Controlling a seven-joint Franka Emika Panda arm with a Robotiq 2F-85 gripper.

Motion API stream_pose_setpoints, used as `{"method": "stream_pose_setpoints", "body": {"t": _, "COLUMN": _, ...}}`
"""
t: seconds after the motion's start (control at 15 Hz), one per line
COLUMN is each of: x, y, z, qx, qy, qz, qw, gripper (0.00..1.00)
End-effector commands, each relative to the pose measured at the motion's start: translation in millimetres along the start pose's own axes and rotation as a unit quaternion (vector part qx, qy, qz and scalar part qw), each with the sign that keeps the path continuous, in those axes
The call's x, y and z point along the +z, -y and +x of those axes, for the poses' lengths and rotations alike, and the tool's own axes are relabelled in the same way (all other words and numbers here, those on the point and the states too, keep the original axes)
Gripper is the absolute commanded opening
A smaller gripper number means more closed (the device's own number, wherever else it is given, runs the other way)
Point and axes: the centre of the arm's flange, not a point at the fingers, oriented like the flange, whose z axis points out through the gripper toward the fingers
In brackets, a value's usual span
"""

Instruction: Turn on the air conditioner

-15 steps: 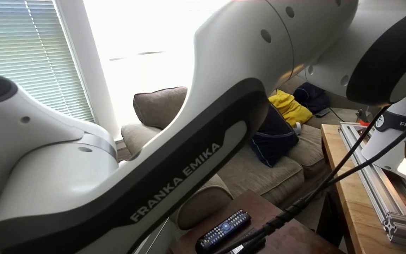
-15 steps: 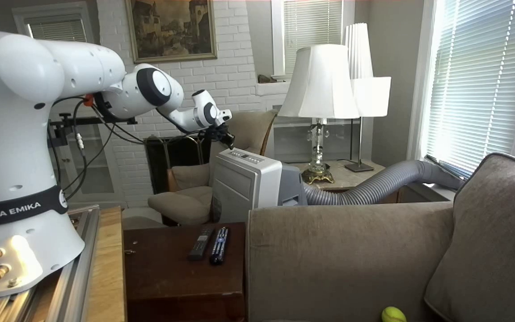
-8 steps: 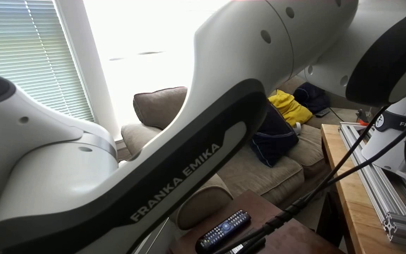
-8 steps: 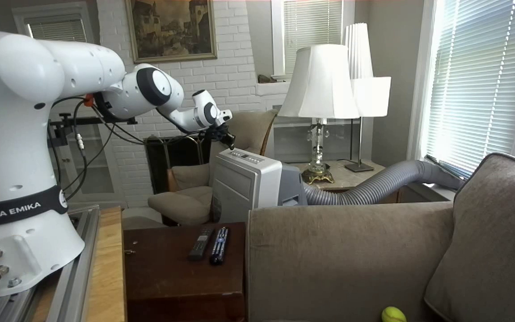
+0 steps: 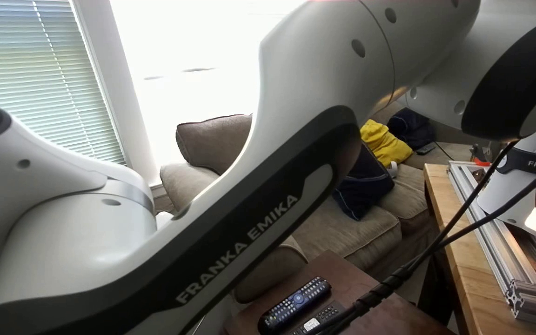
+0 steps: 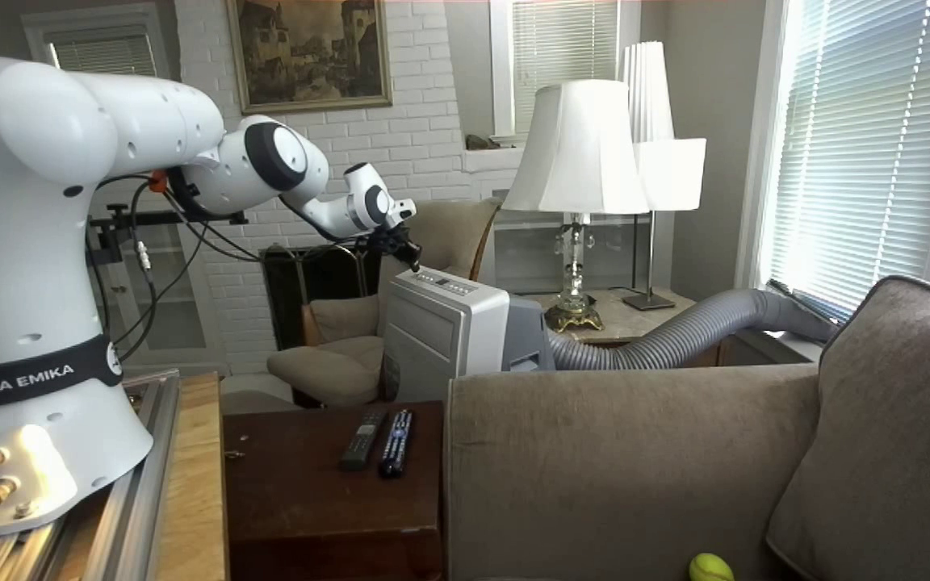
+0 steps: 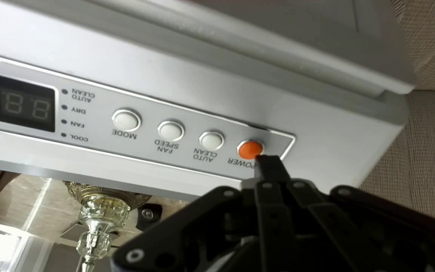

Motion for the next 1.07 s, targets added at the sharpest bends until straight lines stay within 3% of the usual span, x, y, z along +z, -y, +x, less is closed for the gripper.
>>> {"method": "stream_pose_setpoints", "body": {"t": 0.0, "x": 10, "y": 6, "z": 5, "qx": -0.005, "qy": 0.004, "qz": -0.012, "qw": 0.9999, "gripper": 0.0}}
{"method": "stream_pose_setpoints", "body": {"t": 1.0, "x": 32, "y": 18, "z": 2, "qx": -0.006, "qy": 0.004, "qz": -0.019, "qw": 0.9998, "gripper": 0.0}}
